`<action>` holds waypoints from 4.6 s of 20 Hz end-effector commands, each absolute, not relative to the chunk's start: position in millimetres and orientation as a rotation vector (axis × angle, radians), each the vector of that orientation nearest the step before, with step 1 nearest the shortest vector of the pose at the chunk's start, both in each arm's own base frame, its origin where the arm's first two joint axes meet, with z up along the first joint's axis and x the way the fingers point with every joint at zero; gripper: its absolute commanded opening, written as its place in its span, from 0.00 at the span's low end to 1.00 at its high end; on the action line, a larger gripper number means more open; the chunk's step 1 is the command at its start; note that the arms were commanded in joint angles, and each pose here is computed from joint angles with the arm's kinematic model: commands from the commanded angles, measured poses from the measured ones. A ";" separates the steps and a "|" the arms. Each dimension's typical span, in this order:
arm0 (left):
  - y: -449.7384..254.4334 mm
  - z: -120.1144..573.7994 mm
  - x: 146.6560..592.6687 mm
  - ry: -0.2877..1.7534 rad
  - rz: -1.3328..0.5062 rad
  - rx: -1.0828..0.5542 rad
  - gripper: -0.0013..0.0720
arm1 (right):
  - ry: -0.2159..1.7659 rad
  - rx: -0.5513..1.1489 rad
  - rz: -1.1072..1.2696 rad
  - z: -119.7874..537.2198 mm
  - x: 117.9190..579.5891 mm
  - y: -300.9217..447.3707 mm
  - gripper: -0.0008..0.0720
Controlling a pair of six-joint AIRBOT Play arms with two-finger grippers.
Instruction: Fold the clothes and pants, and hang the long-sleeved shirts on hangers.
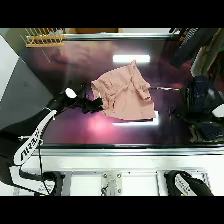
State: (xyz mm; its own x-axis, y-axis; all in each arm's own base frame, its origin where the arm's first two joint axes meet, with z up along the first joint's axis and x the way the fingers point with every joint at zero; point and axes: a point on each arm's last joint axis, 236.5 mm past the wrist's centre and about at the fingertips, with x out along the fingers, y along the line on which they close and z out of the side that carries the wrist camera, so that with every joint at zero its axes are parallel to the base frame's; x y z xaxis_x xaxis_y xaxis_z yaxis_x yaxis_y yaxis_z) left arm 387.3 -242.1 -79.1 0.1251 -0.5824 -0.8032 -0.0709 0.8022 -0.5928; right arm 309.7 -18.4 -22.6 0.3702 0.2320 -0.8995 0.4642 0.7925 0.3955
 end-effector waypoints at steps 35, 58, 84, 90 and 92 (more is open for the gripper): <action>-227.0 283.2 242.7 0.809 -0.598 -0.492 0.03 | 0.469 0.305 0.349 360.7 310.4 86.8 0.02; -139.9 -0.8 415.1 1.181 -0.249 -0.690 0.03 | 1.146 0.092 0.260 68.0 407.1 112.2 0.02; -168.7 -11.0 367.6 1.167 -0.282 -0.651 0.70 | 1.205 0.251 0.169 14.5 351.7 81.7 0.86; -176.1 51.9 342.1 1.086 -0.387 -0.622 0.25 | 1.309 0.609 0.167 -31.3 360.8 6.6 0.93; -176.5 62.7 340.8 1.056 -0.399 -0.619 0.03 | 1.316 0.768 0.204 -59.5 369.9 -2.6 0.93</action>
State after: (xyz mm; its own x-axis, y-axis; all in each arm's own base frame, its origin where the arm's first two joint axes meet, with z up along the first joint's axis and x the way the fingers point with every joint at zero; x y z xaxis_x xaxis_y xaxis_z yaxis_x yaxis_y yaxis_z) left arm 348.6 -174.7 42.8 0.4270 -0.5674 -0.7041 -0.0239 0.7713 -0.6361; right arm 360.5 10.9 -37.4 0.2599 0.3944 -0.8814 0.2188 0.8650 0.4516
